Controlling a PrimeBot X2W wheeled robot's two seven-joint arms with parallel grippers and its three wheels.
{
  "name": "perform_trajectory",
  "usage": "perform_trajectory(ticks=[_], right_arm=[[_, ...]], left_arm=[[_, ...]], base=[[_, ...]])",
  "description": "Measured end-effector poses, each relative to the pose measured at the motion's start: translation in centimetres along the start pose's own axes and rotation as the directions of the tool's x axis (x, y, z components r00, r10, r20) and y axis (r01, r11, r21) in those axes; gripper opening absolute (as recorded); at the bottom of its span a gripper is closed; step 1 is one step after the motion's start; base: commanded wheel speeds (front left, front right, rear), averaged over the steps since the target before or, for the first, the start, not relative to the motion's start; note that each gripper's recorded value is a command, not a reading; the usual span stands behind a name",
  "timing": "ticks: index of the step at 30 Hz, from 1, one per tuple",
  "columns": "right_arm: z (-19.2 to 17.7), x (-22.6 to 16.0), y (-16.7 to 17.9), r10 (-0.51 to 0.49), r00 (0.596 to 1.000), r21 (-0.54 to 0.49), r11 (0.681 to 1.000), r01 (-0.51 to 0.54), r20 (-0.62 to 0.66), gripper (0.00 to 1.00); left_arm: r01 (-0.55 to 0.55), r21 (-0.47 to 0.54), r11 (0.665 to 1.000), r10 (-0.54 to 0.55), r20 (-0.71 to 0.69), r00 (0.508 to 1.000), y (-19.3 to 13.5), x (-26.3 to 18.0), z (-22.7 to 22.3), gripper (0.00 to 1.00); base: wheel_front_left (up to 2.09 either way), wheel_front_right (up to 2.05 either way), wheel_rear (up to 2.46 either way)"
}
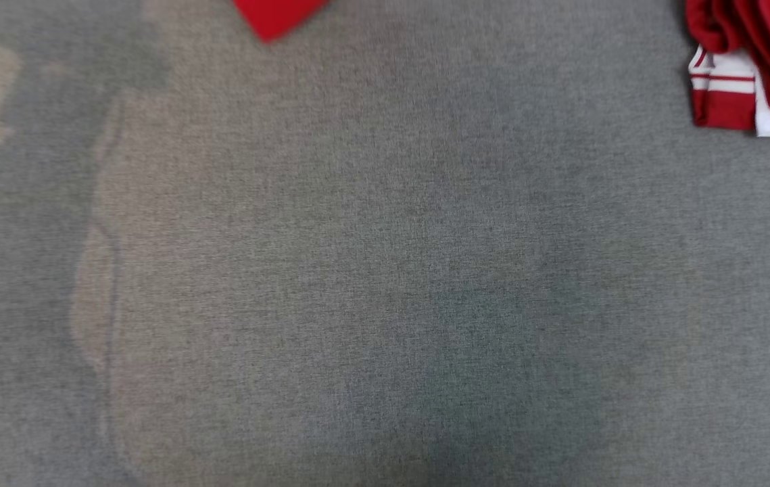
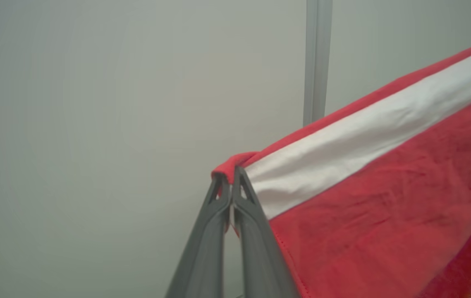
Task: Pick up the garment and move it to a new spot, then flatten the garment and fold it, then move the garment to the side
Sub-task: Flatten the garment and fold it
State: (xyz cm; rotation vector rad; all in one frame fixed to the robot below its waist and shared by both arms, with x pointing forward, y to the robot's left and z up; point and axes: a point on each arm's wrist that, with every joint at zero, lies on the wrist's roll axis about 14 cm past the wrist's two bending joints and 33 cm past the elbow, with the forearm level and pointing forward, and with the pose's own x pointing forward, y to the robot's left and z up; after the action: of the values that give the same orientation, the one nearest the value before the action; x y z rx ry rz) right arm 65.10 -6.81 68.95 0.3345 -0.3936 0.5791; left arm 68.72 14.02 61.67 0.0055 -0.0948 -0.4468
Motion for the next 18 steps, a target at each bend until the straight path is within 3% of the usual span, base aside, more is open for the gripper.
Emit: perform_trajectory(ticks=[5,8,13,16,18], right_arm=[[2.6,3.6,-0.5,-0.010,0.990,0.010,1.000,0.009,0.143,0.00],[0.5,4.0,0.3,0.006,0.993,0.010,1.000,-0.007,0.122,0.00],[-6.1,1.9,1.4,0.032,0.999,0.010,0.999,-0.031,-0.043,0.00],[-10.4,-1.0,0.9,0.020,0.985,0.014,1.000,-0.017,-0.170,0.00],[-12.3,-2.9,0.6,0.015,0.972,0.019,1.000,-0.011,-0.234,0.00]], left_arm=[[-0.017,0.015,1.000,0.014,0.205,0.979,1.2,3.2,3.7,0.00],[0.001,-0.027,1.000,0.004,0.189,0.982,0.5,4.2,2.1,0.00],[0.040,-0.064,0.997,-0.043,-0.054,0.998,-1.2,3.3,-5.0,0.00],[0.051,-0.056,0.997,-0.065,-0.287,0.956,-1.7,0.5,-11.6,0.00],[0.054,-0.080,0.995,-0.080,-0.370,0.925,-2.0,-0.9,-13.8,0.00]], base=[[0.00,0.00,0.00],[0.00,0.00,0.00],[0.00,0.00,0.00],[0.00,0.00,0.00],[0.00,0.00,0.00]])
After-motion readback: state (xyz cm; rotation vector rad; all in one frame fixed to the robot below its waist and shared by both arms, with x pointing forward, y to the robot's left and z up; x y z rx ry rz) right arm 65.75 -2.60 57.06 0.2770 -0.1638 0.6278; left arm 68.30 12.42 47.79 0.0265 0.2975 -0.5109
